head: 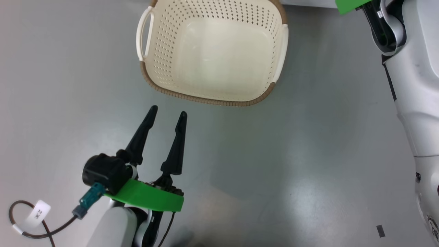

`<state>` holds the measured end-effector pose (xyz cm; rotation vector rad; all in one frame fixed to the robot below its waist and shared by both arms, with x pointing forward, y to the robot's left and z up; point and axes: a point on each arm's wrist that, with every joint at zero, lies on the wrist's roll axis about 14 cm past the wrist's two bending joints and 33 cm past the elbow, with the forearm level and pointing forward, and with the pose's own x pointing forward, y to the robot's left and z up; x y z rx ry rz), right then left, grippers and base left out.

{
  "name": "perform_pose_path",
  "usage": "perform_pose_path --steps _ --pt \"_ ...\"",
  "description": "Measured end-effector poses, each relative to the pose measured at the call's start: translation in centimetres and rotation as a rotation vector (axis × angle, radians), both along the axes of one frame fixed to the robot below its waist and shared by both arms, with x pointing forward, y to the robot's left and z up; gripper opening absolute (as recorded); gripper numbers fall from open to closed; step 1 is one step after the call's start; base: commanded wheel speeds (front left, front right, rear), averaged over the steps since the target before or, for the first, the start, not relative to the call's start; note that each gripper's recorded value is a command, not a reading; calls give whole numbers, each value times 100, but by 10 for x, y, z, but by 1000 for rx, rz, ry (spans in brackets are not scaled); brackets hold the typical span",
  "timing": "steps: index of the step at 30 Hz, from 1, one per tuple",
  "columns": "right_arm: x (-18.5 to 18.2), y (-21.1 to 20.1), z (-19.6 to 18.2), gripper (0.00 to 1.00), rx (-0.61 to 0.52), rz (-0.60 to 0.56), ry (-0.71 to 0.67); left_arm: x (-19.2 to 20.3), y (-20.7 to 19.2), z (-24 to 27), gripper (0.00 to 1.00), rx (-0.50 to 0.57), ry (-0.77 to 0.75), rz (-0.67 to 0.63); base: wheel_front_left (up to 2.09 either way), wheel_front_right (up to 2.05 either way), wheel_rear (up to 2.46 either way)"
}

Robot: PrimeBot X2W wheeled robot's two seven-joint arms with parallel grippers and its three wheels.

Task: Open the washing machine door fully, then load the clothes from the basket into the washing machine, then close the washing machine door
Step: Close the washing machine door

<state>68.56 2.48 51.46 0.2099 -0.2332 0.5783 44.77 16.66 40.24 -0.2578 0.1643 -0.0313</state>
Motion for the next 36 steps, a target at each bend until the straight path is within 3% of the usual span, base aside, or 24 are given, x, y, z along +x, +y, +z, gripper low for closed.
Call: perform_pose_path --steps 16,36 --pt "-52 -7 18 0 53 64 27 -1 2 35 100 0 -89 7 0 0 0" --pt "-130 -47 19 0 38 11 112 -25 4 77 100 29 -185 2 0 0 0"
